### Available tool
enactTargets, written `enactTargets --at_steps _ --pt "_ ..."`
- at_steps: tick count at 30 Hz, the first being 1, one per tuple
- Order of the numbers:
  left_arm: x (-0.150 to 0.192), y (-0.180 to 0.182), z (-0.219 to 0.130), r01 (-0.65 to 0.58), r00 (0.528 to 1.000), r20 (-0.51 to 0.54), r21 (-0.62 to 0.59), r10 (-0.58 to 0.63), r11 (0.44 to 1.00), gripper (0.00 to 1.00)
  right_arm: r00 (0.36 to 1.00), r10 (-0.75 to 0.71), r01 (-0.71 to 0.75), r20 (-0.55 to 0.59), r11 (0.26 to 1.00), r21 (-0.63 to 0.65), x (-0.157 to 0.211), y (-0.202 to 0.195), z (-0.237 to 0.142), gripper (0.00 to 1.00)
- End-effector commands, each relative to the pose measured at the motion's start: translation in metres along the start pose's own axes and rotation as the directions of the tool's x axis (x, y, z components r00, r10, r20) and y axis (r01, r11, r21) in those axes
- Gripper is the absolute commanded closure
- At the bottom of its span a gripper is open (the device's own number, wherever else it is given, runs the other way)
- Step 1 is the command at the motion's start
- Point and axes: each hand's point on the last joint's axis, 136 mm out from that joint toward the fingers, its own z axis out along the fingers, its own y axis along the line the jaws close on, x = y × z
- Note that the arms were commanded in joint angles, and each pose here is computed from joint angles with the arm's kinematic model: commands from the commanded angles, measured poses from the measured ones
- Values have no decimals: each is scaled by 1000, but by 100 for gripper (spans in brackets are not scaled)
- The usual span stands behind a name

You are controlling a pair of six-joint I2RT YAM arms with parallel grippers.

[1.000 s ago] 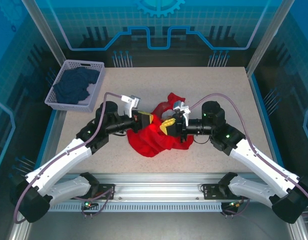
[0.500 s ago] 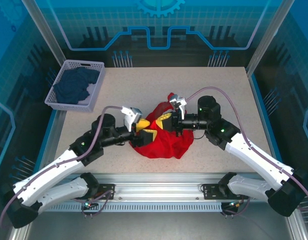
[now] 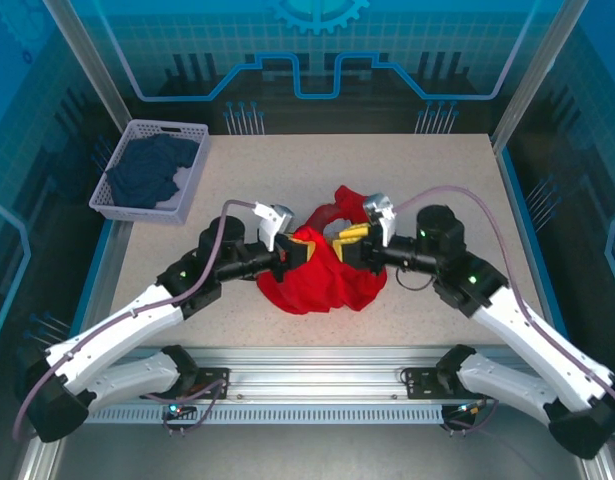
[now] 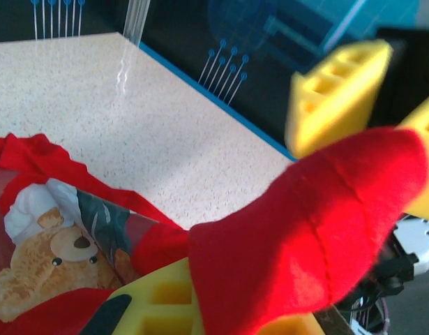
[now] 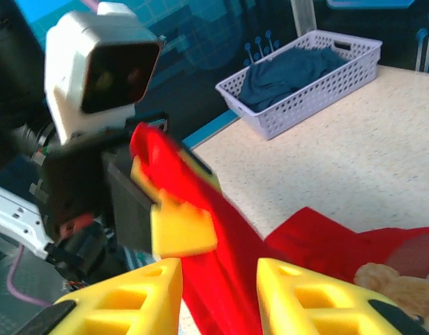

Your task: Fold the inside-out t-shirt

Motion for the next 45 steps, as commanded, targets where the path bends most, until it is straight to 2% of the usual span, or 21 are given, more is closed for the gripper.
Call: enactTargets --at_steps 1,5,11,13,15,16,20,23,27,29,33,35,38,42,43,45 --pt "-18 -12 -11 46 996 74 88 -52 995 100 991 -82 91 -105 993 80 47 -10 7 64" --pt "-17 -14 -11 56 996 61 105 -62 993 100 981 -147 160 -129 982 100 54 -10 22 59" --pt "-13 -15 -11 49 998 37 112 -54 993 100 971 -189 207 -147 971 121 44 -21 44 58" --pt "-10 -13 -11 45 998 30 102 -49 994 100 971 -181 198 -155 975 104 45 -22 49 66" --pt "-8 -8 -12 39 999 28 74 -41 996 100 972 -174 185 -158 981 58 43 -18 49 91" --pt "-7 -3 -12 43 999 30 44 -44 998 100 973 -169 178 -156 983 42 39 -16 46 99" --pt "0 32 -19 48 998 39 -148 -43 988 100 986 -105 93 -133 992 -88 36 -8 26 100" --pt "6 41 -20 31 999 20 -190 -28 981 92 994 -26 8 -102 985 -170 34 -6 20 100" --pt "8 44 -20 36 999 6 -207 -36 978 70 995 19 -37 -101 983 -181 31 -9 21 100" --pt "10 43 -20 38 999 -2 -207 -39 978 63 994 34 -52 -103 983 -179 29 -10 22 100" --pt "11 43 -22 41 999 -12 -209 -45 977 58 992 55 -74 -111 983 -168 26 -14 22 100" --pt "13 44 -22 35 999 -26 -213 -42 976 60 993 68 -85 -99 981 -175 23 -15 19 100" --pt "14 36 -18 26 998 -44 -168 -33 985 68 993 71 -87 -95 979 -186 20 -15 16 100" --pt "7 10 -10 40 998 -37 -10 -41 999 95 989 89 -107 -116 982 -157 22 -21 15 100" --pt "6 2 -9 43 999 -31 37 -42 998 100 989 98 -113 -113 986 -126 17 -25 15 100" --pt "0 -15 -10 41 999 -4 139 -40 989 100 970 202 -199 -136 979 37 21 -53 15 98"
